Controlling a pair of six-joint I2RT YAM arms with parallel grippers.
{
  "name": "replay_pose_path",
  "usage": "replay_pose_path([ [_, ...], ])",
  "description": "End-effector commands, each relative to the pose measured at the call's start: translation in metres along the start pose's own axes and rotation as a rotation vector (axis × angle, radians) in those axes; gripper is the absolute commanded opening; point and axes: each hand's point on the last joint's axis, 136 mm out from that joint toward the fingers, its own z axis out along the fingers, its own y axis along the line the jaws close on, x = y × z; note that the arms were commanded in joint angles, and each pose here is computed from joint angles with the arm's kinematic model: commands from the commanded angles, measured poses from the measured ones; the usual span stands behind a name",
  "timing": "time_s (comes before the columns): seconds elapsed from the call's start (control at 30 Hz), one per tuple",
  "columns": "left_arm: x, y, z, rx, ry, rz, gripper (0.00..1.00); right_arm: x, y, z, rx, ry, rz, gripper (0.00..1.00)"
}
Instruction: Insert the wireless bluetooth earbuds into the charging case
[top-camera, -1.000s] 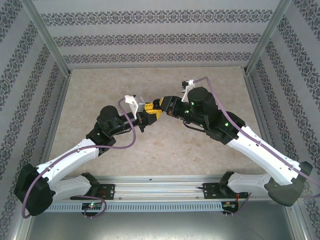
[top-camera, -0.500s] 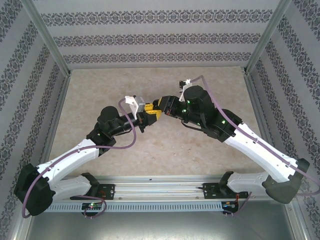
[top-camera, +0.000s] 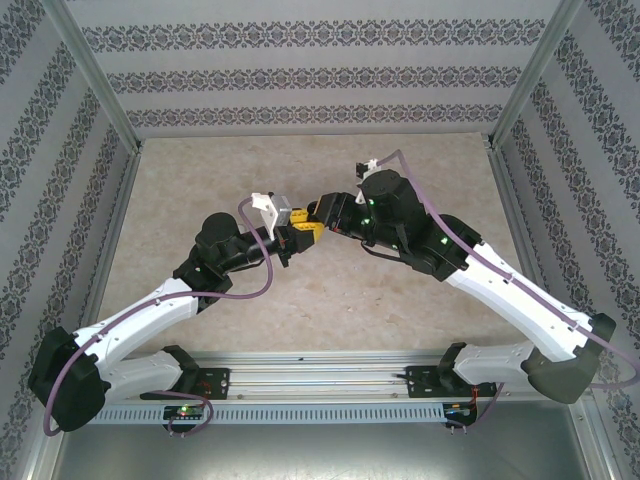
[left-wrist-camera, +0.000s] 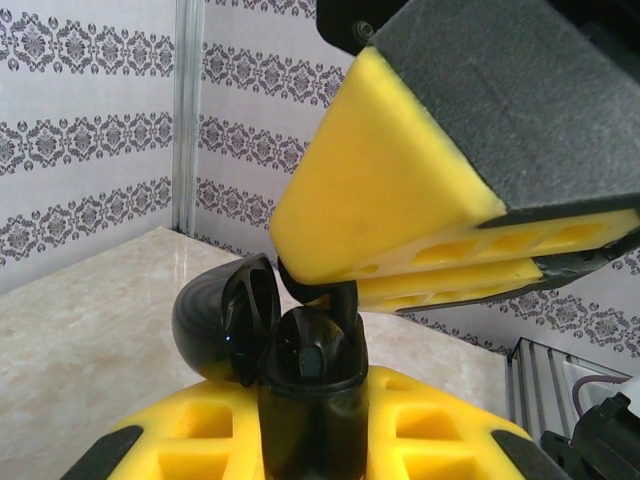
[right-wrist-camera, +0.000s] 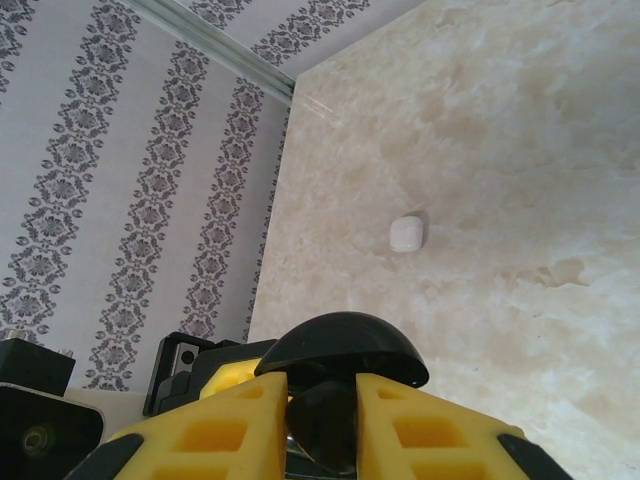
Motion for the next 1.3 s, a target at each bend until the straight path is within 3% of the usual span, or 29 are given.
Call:
replay_pose_path([
  [0.0,-0.035,-0.016,-0.004,0.050,-0.113,0.039,0.00,0.011,-0.015,0.002,0.081,0.043,-0.004,0.26],
  [0.83,-0.031,-0.019,-0.006,0.067,-0.089,0.039,0.00,-0.019,0.013,-0.036,0.062,-0.010,-0.099,0.41],
  [1.03,-0.033,-0.024,-0.006,0.094,-0.084,0.030,0.00,-0.012,0.013,-0.026,0.046,0.104,-0.120,0.40],
  [1.27,-0.030,-0.027,-0.006,0.108,-0.073,0.016,0.00,0.005,-0.003,-0.016,0.145,0.232,-0.179,0.38],
])
